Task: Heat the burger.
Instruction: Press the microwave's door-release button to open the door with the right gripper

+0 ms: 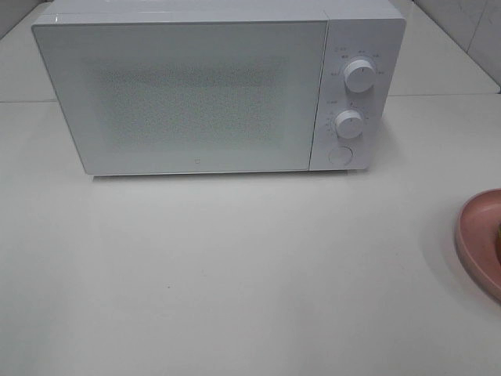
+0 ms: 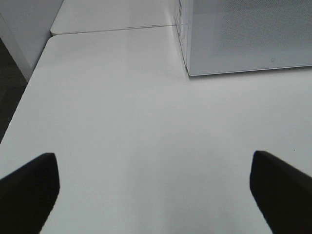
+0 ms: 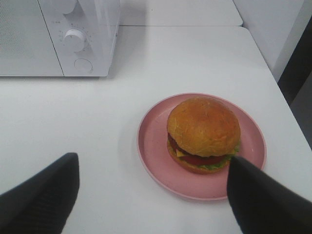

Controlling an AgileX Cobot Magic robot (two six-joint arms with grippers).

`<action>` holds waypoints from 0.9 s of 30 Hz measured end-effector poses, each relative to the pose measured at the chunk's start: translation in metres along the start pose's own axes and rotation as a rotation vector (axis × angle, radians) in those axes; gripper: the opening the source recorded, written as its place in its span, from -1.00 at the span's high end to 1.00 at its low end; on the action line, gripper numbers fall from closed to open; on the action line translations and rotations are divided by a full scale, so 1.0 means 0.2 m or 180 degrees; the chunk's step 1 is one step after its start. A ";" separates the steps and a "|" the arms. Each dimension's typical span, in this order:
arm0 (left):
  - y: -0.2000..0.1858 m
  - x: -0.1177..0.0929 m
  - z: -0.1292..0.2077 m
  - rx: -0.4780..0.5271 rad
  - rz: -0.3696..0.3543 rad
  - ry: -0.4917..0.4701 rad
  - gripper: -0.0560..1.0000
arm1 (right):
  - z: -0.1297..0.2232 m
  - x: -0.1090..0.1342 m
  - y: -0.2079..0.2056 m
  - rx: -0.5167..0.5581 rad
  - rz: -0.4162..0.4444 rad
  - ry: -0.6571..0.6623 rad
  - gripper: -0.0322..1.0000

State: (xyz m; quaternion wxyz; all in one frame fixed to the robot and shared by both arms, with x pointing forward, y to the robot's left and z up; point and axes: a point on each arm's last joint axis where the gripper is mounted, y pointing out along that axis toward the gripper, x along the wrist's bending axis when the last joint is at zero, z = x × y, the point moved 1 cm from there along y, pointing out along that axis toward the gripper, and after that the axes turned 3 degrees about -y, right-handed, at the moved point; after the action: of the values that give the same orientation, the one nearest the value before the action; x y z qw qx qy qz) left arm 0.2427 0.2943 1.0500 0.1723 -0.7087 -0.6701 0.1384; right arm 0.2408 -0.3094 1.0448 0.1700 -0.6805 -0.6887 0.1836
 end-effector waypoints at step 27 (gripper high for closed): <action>0.00 0.00 0.00 0.0000 0.0000 0.0000 -0.99 | -0.09 0.01 0.05 -0.0019 -0.0017 -0.0027 -0.53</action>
State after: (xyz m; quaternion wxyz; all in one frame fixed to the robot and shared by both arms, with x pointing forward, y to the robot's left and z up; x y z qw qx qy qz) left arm 0.2427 0.2943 1.0500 0.1723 -0.7087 -0.6701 0.1384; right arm 0.2580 -0.3066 1.0557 0.1654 -0.6783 -0.6919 0.1839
